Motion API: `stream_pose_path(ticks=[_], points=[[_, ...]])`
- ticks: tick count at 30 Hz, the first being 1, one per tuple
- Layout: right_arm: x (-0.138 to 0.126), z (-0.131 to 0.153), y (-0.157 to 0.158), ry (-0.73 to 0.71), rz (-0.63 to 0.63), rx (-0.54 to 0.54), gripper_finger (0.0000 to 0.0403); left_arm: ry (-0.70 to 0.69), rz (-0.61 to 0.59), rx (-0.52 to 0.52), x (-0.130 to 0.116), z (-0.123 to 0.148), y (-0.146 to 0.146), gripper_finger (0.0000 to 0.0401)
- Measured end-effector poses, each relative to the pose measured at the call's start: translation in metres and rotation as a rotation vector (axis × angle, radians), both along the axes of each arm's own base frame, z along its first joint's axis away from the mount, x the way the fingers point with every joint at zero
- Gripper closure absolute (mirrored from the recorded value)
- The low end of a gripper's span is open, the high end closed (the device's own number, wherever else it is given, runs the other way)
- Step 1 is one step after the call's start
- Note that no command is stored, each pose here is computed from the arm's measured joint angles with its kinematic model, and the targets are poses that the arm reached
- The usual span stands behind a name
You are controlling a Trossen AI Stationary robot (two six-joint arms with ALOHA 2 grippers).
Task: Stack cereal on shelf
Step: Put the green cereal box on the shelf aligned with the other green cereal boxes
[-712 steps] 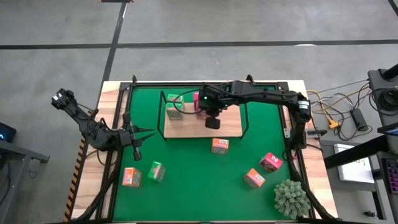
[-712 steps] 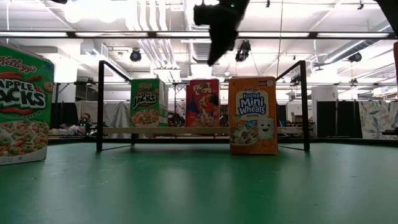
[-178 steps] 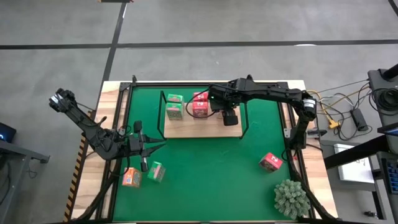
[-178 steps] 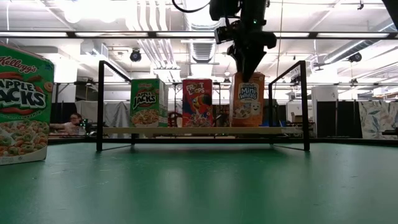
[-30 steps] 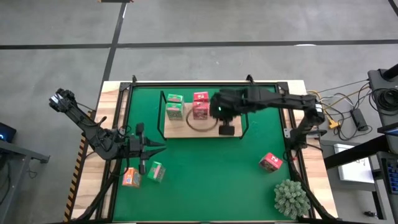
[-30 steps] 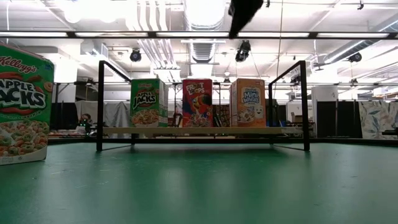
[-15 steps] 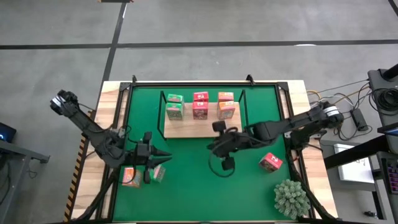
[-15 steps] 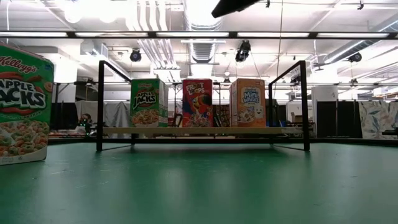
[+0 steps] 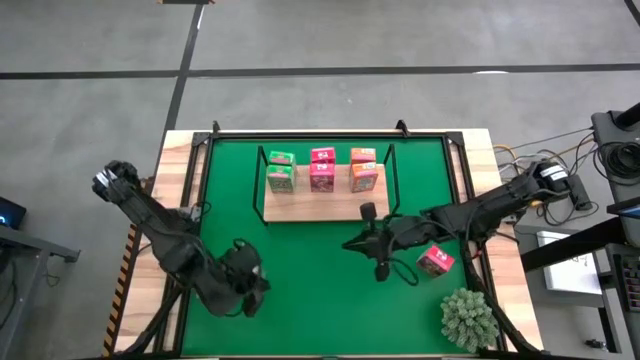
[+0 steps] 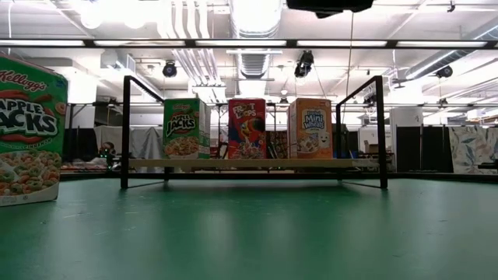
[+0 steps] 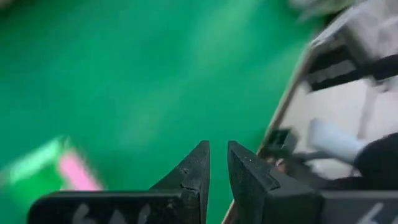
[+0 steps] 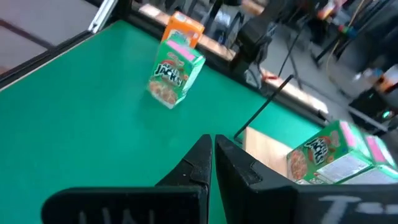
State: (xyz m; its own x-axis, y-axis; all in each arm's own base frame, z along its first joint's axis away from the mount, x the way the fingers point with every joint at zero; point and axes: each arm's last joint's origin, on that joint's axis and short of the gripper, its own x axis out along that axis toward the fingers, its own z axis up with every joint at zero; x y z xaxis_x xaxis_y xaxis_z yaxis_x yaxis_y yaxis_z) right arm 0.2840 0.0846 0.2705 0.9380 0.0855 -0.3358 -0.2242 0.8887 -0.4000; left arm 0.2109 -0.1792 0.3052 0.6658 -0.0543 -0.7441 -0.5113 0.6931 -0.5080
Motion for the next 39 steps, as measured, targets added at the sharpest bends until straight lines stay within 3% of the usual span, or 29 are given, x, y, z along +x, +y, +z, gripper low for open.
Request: stream_pose_path(ticks=[6,11,17,22,39], points=[[-0.019,0.001,-0.006,-0.134,0.018,-0.027,0.0392,0.349,0.166,-0.025,0.009,-0.005,-0.017,0.0353],[-0.029,0.01,-0.009,-0.174,0.025,-0.044,0.0392,0.547,0.242,-0.009,0.01,-0.012,-0.022,0.0305],[-0.04,0.016,-0.012,-0.152,0.029,-0.044,0.0392,0.573,0.332,0.108,0.008,-0.02,-0.007,0.0216],[-0.042,0.014,-0.013,-0.131,0.029,-0.046,0.0392,0.553,0.381,0.144,0.011,-0.029,0.006,0.0169],[-0.042,0.01,-0.013,-0.098,0.033,-0.066,0.0392,0.536,0.409,0.083,0.015,-0.055,0.007,0.0169]])
